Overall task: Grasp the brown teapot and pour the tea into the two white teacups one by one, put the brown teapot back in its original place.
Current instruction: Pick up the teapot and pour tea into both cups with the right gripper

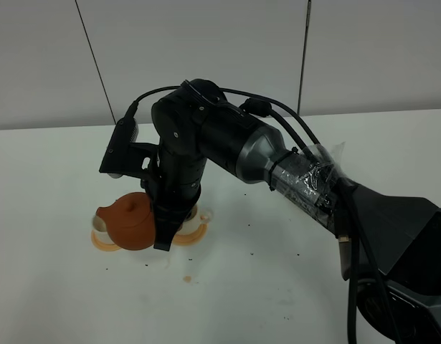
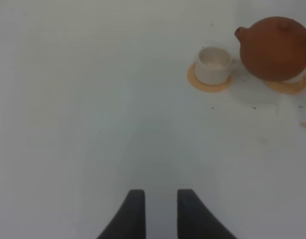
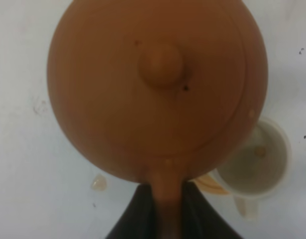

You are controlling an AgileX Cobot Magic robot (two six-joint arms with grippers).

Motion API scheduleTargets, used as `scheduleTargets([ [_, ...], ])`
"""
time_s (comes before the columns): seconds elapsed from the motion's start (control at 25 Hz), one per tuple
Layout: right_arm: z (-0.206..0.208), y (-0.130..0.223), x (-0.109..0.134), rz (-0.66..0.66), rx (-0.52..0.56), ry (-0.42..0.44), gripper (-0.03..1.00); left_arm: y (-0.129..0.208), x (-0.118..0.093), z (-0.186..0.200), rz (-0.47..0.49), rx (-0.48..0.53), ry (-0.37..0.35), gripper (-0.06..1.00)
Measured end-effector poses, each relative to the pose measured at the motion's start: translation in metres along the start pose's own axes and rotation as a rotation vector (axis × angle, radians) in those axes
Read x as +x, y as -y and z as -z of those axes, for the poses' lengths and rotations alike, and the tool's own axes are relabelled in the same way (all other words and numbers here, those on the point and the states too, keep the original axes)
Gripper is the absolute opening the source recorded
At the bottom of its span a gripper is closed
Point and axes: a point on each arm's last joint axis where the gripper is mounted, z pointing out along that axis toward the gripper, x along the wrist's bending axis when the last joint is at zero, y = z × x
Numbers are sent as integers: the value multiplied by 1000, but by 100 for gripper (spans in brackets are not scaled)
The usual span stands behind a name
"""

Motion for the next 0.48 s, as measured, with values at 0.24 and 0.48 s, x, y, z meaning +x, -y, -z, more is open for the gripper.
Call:
scheduleTargets([
  [0.24,-12,3,0,-14,26,-4,9,0,0,0,2,0,0,23],
  [0.48,-19,3,3,-19,28,-24,9,0,0,0,2,0,0,23],
])
